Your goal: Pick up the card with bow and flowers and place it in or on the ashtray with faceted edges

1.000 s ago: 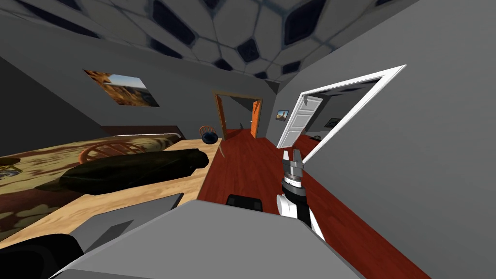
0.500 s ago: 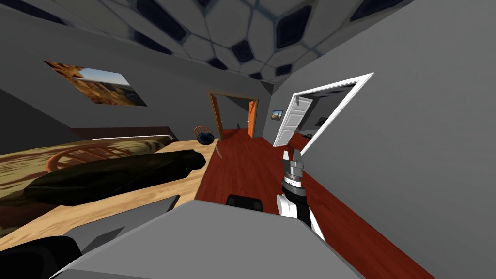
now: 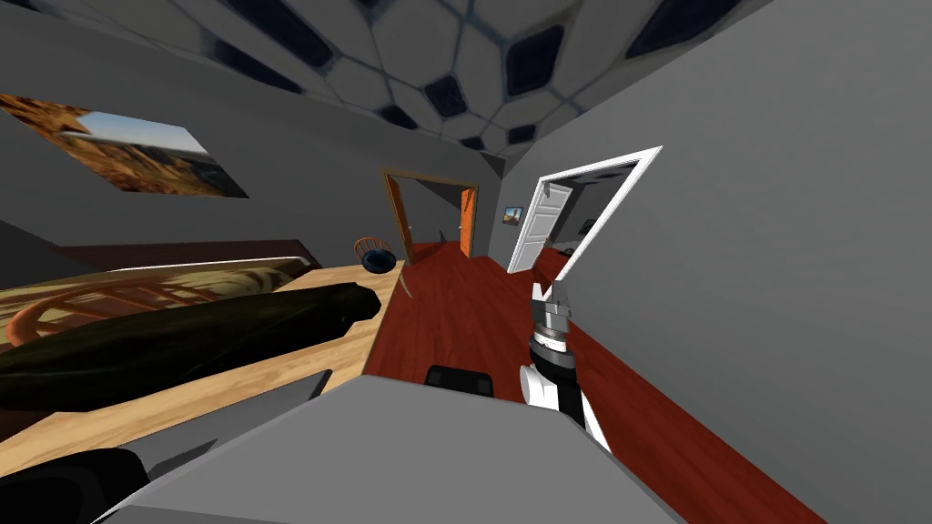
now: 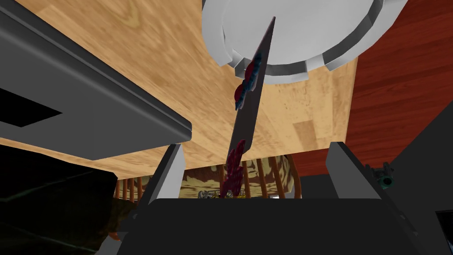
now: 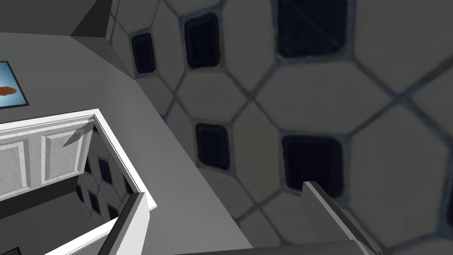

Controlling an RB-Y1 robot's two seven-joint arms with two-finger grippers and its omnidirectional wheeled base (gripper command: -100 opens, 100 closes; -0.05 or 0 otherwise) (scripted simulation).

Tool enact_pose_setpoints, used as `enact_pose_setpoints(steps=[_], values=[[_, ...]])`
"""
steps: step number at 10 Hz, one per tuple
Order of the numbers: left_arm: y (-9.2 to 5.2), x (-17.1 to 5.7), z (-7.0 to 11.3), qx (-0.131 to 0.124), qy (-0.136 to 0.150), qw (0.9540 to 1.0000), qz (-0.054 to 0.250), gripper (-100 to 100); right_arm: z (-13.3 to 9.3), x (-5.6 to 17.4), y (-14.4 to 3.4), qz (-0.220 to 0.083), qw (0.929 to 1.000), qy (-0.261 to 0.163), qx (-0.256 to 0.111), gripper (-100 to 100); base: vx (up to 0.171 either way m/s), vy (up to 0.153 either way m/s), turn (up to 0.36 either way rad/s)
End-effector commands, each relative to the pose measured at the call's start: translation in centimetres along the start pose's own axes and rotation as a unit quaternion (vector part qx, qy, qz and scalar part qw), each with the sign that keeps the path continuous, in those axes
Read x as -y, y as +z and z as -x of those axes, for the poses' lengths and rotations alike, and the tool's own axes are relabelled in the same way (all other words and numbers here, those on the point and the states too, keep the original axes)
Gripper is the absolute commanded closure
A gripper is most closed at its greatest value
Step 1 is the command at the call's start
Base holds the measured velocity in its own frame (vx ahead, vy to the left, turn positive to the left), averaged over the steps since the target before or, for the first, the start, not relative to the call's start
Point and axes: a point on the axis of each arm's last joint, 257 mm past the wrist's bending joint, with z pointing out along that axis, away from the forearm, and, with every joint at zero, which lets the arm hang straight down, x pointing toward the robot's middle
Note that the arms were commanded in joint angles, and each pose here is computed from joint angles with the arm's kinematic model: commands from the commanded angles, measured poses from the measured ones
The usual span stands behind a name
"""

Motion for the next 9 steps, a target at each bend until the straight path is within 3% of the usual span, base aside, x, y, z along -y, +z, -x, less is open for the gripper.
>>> enact_pose_setpoints(steps=[1, 2, 3, 4, 7, 8, 9], values=[[-0.1, 0.2, 0.3, 0.006, -0.021, 0.9997, -0.006, -100, 0.0, 0.0, 0.0, 0.000, 1.0000, 0.000, 0.000, 0, -0.010, -0.007, 0.028], [-0.1, 0.3, 0.4, 0.009, -0.028, 0.9995, -0.007, -100, 0.0, 0.0, 0.0, 0.000, 1.0000, 0.000, 0.000, 0, 0.007, -0.003, -0.001], [-1.1, -1.9, -1.0, -0.005, -0.006, 0.9998, 0.016, -100, 0.0, 0.0, 0.0, 0.000, 1.0000, 0.000, 0.000, 0, -0.065, -0.030, -0.385], [-1.1, -1.6, -1.1, -0.004, -0.019, 0.9998, 0.011, -100, 0.0, 0.0, 0.0, 0.000, 1.0000, 0.000, 0.000, 0, -0.091, -0.022, -0.260], [-1.1, -1.3, -0.5, 0.008, -0.053, 0.9986, 0.006, -100, 0.0, 0.0, 0.0, 0.000, 1.0000, 0.000, 0.000, 0, -0.019, -0.009, 0.010], [-2.3, -3.6, -2.2, -0.008, -0.034, 0.9989, 0.031, -100, 0.0, 0.0, 0.0, 0.000, 1.0000, 0.000, 0.000, 0, -0.071, -0.052, -0.348], [-2.3, -3.3, -2.3, -0.007, -0.047, 0.9985, 0.027, -100, 0.0, 0.0, 0.0, 0.000, 1.0000, 0.000, 0.000, 0, -0.080, -0.078, -0.261]])
